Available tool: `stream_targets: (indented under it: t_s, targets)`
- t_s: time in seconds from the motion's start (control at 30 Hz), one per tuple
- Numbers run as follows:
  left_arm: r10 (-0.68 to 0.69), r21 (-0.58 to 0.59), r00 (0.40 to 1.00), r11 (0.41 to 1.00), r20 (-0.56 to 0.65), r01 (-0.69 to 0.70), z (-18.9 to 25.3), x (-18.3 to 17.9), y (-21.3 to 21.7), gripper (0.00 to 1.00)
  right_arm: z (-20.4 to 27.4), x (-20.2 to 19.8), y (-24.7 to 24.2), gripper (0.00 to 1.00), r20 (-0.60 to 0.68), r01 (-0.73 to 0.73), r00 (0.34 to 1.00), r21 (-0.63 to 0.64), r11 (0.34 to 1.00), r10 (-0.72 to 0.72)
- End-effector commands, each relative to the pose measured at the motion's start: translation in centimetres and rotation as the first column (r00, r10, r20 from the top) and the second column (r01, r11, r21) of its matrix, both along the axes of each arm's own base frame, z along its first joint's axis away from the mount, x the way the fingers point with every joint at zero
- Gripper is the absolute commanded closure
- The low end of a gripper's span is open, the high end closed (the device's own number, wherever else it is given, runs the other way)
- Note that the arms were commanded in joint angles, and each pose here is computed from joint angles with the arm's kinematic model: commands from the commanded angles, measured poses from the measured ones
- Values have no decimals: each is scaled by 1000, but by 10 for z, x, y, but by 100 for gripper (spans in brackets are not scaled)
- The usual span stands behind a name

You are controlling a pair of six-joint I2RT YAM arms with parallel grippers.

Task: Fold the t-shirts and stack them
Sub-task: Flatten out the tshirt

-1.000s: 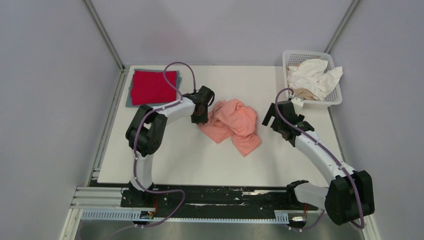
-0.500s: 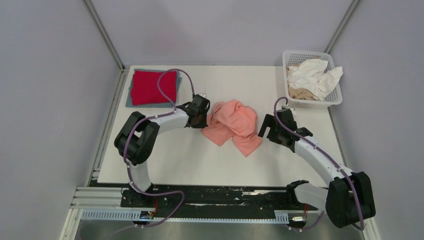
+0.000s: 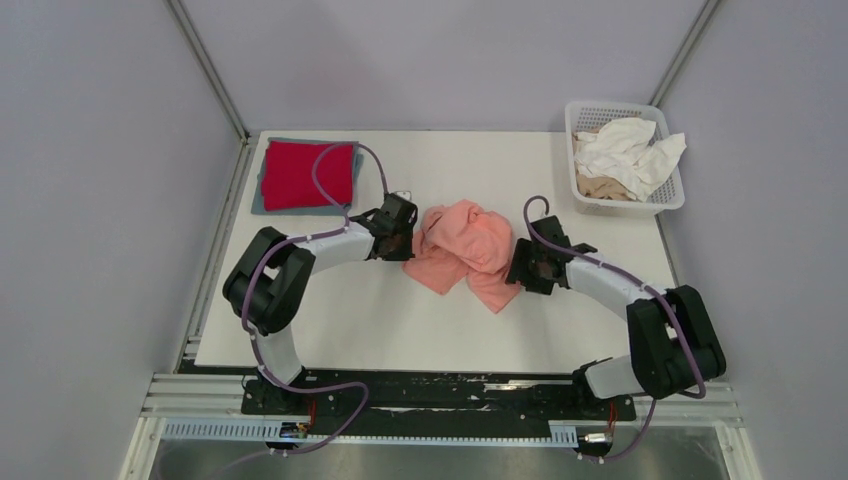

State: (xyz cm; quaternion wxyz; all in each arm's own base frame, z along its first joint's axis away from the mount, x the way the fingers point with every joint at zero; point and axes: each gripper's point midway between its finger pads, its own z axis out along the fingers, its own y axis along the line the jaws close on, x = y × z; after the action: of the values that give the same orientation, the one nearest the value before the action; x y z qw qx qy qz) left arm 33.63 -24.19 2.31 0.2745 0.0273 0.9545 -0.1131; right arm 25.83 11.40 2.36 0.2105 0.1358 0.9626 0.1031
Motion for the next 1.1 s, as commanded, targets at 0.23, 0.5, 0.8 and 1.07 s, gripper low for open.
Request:
stream_targets:
  t_s: [0.23, 0.5, 0.8, 1.07]
  targets:
    - [114, -73, 993, 991, 35, -111, 25, 19, 29, 100, 22, 55, 0, 100, 159, 79, 985, -47, 996, -71]
    - [352, -133, 875, 936, 333, -326, 141, 54, 115, 100, 161, 89, -59, 100, 538, 295, 825, -144, 945, -175]
    - [455, -314, 586, 889, 671, -332, 332, 10, 167, 100, 323, 59, -86, 100, 823, 338, 537, -11, 941, -184]
    - [445, -449, 391, 889, 805, -89, 453, -67, 176, 100, 440, 8, -69, 100, 936, 124, 304, 144, 982, -176]
